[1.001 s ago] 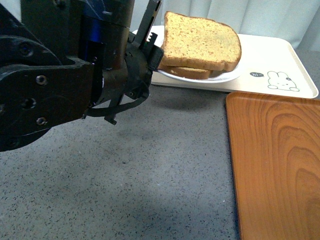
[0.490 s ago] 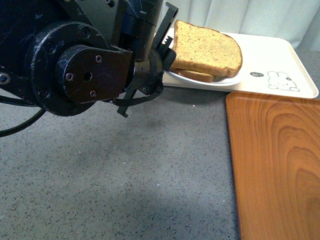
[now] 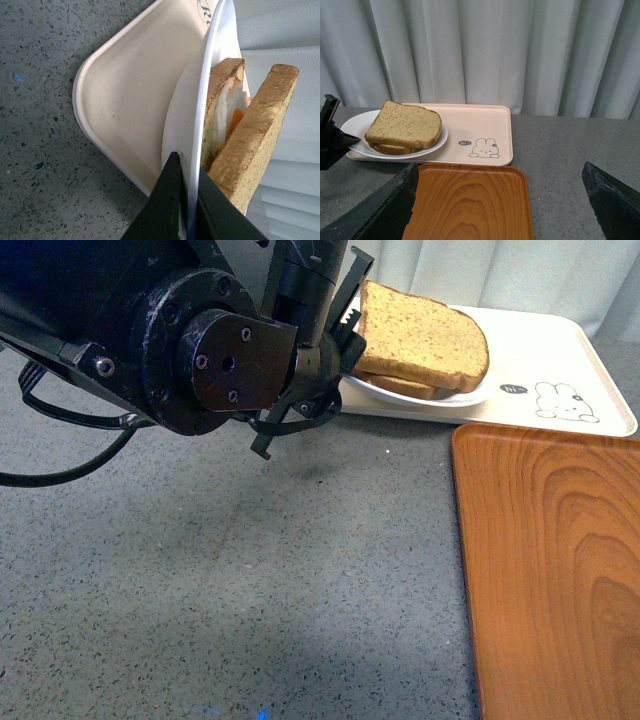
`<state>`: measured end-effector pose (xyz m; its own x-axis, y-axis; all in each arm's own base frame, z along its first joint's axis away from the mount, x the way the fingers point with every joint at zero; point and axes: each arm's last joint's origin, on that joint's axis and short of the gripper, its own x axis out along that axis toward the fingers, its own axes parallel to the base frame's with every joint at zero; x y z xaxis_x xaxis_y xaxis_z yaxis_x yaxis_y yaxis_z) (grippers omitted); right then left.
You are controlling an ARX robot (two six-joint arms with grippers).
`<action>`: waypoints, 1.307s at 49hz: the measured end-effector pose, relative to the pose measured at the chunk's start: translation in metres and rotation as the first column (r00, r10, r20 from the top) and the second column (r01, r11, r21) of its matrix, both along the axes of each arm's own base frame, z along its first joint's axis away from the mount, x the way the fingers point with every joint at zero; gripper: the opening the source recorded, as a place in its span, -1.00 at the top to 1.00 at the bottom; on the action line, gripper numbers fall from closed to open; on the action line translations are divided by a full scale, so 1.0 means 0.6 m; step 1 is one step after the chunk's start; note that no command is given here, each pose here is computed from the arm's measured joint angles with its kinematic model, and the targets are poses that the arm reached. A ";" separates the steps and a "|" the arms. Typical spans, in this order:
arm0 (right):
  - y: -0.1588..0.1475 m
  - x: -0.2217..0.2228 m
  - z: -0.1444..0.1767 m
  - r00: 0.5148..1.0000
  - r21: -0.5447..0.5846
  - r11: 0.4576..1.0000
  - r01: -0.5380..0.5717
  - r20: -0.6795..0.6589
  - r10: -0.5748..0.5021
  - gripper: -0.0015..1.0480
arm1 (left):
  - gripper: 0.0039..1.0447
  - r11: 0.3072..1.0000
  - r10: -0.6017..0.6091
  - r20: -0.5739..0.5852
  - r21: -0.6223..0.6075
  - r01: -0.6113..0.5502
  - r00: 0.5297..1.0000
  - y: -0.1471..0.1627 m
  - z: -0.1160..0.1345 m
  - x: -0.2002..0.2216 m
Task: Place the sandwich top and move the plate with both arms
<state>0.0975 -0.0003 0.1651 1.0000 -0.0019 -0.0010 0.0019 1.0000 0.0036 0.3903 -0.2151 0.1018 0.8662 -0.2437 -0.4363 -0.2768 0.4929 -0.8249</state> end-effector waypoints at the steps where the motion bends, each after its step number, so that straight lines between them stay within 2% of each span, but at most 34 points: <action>1: 0.000 0.000 0.000 1.000 0.000 1.000 0.000 0.000 0.000 -0.83 | 0.93 1.000 0.001 -0.001 0.000 -0.001 1.000 0.000 -0.001 0.002; 19: 0.000 0.000 0.000 1.000 0.000 1.000 0.000 0.000 0.000 -0.83 | 0.91 1.000 0.019 -0.026 0.023 -0.018 0.999 0.009 -0.009 0.019; 30: 0.000 0.000 0.000 1.000 0.000 1.000 0.000 0.000 0.000 -0.83 | 0.34 0.997 0.024 -0.064 0.077 -0.019 0.998 0.012 -0.016 0.016; 34: 0.000 0.000 0.000 1.000 0.000 1.000 0.000 0.000 0.000 -0.83 | 0.07 0.992 0.033 -0.090 0.125 -0.022 0.995 0.016 -0.021 0.013; 36: 0.000 0.000 0.000 1.000 0.000 1.000 0.000 0.000 0.000 -0.83 | -0.11 0.987 0.038 -0.109 0.159 -0.021 0.993 0.021 -0.027 0.010; 40: 0.000 0.000 0.000 1.000 0.000 1.000 0.000 0.000 0.000 -0.83 | -0.31 0.980 0.039 -0.130 0.196 -0.013 0.991 0.030 -0.036 0.005; 51: 0.000 0.000 0.000 1.000 0.000 1.000 0.000 0.000 0.000 -0.83 | -0.87 0.962 0.032 -0.127 0.275 0.004 0.991 0.069 -0.027 -0.015; 64: 0.000 0.000 0.000 1.000 0.000 1.000 0.000 0.000 0.000 -0.83 | -0.88 0.922 0.009 -0.169 0.382 0.057 0.986 0.141 -0.020 -0.087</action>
<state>0.0975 -0.0003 0.1651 1.0000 -0.0019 -0.0010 0.0019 1.0000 0.0036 0.3379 -0.1306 0.0899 0.7703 -0.0483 -0.6359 -0.3760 0.7710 -0.5140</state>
